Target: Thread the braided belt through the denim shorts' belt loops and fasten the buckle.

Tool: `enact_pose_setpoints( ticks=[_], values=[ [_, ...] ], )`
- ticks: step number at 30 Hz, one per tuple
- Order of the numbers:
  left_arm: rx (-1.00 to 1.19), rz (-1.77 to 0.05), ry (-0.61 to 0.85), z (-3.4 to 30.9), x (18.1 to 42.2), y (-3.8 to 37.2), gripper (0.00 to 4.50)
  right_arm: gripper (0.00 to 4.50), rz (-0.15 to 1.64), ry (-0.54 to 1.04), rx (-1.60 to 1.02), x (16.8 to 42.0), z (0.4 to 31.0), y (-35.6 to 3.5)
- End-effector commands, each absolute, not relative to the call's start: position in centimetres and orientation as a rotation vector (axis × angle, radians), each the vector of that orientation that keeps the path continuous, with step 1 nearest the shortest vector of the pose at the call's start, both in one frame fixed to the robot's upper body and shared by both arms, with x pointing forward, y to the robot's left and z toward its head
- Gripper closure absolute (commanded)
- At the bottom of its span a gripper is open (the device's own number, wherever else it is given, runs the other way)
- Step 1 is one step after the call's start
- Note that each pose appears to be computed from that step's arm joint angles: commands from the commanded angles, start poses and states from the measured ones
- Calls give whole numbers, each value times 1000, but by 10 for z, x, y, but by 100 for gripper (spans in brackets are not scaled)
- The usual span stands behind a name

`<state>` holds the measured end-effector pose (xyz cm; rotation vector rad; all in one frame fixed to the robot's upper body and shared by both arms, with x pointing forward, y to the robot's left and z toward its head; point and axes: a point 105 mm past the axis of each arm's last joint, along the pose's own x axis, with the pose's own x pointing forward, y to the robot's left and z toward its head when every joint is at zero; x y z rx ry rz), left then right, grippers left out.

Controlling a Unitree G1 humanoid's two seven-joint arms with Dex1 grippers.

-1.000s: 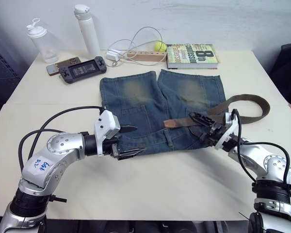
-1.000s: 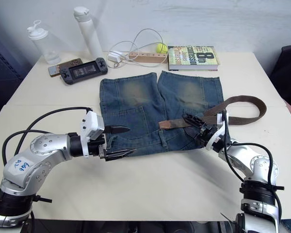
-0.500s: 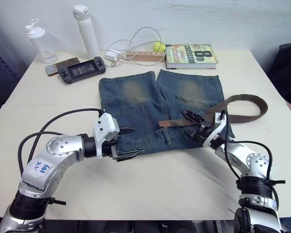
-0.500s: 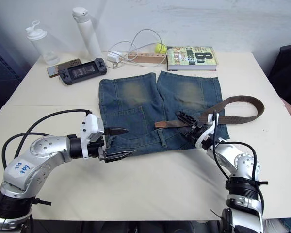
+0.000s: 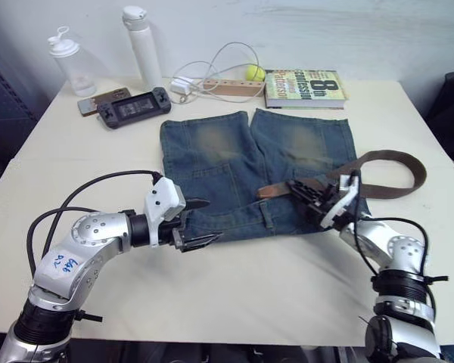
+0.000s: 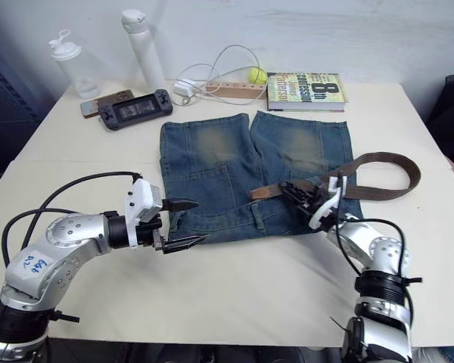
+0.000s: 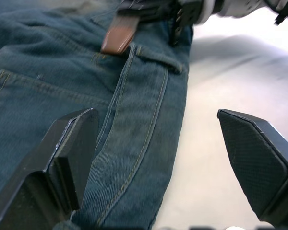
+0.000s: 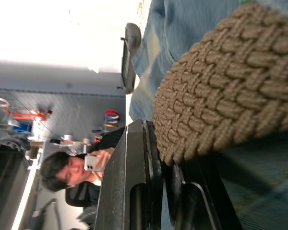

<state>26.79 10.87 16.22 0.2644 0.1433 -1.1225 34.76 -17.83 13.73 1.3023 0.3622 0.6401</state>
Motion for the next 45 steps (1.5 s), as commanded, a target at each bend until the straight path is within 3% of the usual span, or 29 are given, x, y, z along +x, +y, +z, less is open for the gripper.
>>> enact_pose_setpoints(
  ticks=[1,9,26,33,45],
  values=[
    [296,-1139,89,171,262,103,19,446,729,253,1268,330,165,-199],
    [302,-1141,80,175,267,104,19,446,797,261,1127,311,146,-183],
    [316,-1126,86,173,263,107,19,446,911,301,954,301,123,-122],
    [318,-1122,84,173,263,107,19,446,739,191,825,331,126,-150],
    [317,-1125,86,173,264,107,19,446,869,191,570,322,129,-142]
  ],
)
